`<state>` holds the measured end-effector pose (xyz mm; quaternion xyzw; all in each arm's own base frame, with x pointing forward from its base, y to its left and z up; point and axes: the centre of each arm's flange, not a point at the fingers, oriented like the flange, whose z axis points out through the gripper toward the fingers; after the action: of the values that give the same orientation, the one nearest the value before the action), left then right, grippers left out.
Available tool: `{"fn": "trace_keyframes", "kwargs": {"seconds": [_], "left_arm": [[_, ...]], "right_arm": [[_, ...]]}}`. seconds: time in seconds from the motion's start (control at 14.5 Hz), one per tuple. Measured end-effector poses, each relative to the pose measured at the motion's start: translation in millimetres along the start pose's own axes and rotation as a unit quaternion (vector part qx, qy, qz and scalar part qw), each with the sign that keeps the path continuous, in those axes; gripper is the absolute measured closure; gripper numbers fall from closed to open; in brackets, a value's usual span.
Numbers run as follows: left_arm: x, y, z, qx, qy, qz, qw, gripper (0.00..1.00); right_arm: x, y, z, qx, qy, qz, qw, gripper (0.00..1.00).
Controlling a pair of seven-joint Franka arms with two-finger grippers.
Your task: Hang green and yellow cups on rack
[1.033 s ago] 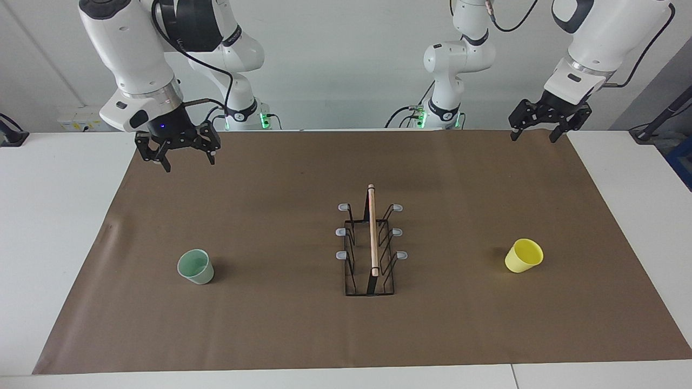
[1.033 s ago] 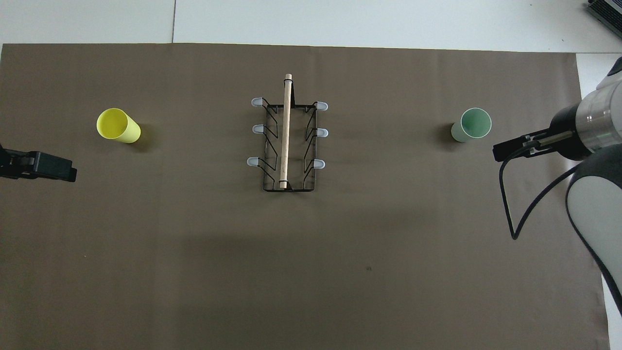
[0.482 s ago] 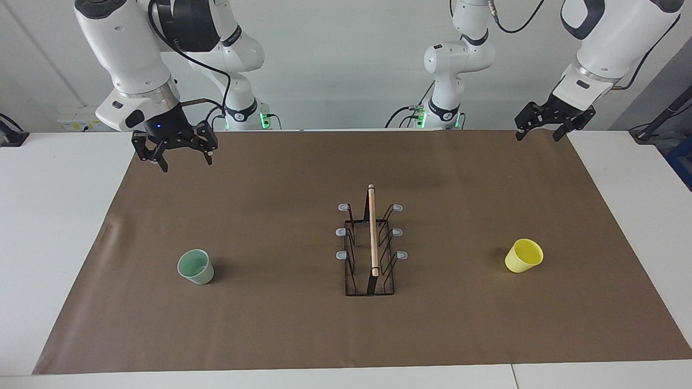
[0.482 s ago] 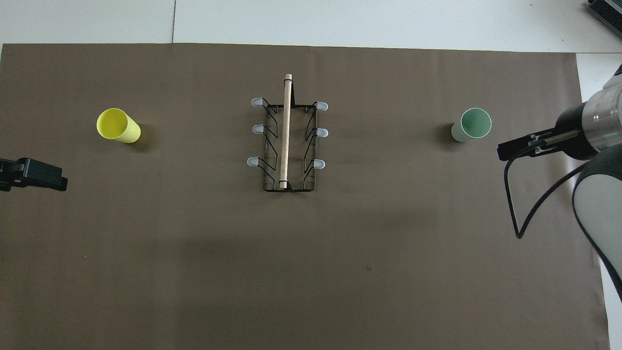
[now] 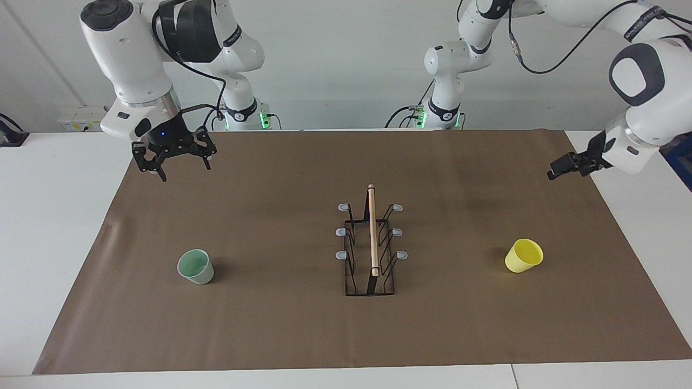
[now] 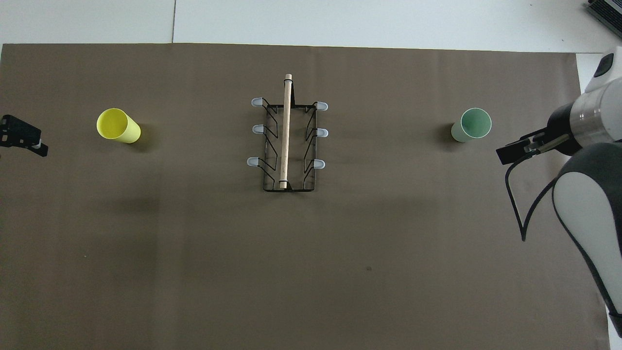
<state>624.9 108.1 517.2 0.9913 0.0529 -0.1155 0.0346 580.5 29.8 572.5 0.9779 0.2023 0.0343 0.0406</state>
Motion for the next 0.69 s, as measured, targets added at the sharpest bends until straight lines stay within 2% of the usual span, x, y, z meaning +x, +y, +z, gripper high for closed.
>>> {"fn": "trace_keyframes", "kwargs": {"seconds": [0.28, 0.41, 0.55, 0.69], "left_arm": [[55.0, -63.3, 63.4, -0.051, -0.018, -0.085, 0.995, 0.00], [68.1, -88.6, 88.9, -0.097, -0.026, -0.144, 0.984, 0.00], [69.7, -108.4, 101.3, -0.148, -0.037, -0.228, 0.962, 0.00], [64.3, -123.1, 111.3, -0.198, -0.058, -0.320, 0.925, 0.00]], "right_arm": [[23.7, 3.8, 61.1, -0.053, -0.024, -0.091, 0.994, 0.00], [42.0, -3.9, 92.4, -0.082, -0.035, -0.172, 0.981, 0.00], [58.1, -20.3, 114.1, -0.130, -0.057, -0.254, 0.957, 0.00], [71.1, -39.3, 128.0, -0.169, -0.073, -0.325, 0.928, 0.00]]}}
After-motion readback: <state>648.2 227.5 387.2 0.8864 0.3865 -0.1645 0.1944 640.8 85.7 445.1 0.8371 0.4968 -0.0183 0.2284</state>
